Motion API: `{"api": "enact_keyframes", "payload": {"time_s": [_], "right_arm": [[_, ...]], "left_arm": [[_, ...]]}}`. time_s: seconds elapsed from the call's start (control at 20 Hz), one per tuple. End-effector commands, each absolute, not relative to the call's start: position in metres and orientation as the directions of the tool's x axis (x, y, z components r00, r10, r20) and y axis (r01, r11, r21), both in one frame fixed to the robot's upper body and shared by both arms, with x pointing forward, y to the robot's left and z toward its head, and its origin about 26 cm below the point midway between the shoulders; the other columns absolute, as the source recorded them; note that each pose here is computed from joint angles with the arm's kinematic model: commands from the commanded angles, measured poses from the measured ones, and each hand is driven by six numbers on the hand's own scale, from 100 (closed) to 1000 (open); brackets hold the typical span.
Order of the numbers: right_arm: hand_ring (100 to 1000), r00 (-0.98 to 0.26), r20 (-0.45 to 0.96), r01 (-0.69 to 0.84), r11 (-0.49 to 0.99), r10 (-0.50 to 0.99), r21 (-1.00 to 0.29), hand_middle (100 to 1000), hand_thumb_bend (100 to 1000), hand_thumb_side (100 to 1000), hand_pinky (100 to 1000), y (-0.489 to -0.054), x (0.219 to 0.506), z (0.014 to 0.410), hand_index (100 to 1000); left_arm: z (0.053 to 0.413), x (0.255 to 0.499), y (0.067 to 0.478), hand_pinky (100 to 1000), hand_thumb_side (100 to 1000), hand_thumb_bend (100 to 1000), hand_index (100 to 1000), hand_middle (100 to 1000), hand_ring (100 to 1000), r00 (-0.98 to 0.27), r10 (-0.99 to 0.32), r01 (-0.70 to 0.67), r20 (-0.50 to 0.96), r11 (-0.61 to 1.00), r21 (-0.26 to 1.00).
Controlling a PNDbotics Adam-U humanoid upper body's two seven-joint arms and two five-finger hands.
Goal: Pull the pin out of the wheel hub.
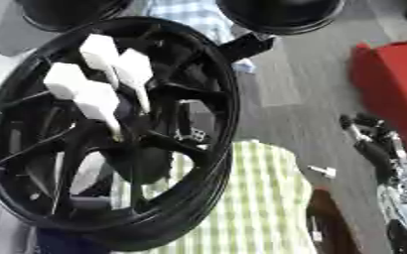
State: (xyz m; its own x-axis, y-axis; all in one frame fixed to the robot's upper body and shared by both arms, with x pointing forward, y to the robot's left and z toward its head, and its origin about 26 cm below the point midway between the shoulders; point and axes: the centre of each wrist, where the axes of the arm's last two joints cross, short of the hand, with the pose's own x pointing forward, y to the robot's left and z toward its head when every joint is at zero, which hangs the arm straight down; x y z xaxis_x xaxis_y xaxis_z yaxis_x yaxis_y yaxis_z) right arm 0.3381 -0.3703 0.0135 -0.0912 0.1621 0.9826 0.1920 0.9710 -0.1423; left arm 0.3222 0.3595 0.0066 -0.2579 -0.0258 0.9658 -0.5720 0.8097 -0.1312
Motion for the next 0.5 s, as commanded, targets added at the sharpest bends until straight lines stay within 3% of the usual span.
{"api": "enact_keyframes", "payload": {"time_s": [0.05,0.5], "right_arm": [[692,-0.128,0.975,0.205,0.966,0.184,-0.156,734,533,409,778,-0.3808,0.3405,0.0294,780],[693,-0.138,0.973,0.206,0.966,0.185,-0.155,734,552,385,778,-0.3799,0.3426,0.0331,779]], "left_arm": [[0.0189,0.3255,0.3634,756,631,872,816,698,779,-0.289,-0.043,-0.569,0.956,0.811,-0.135],[0.0191,0.3257,0.3635,757,629,873,815,699,780,-0.289,-0.045,-0.571,0.956,0.81,-0.134]]}}
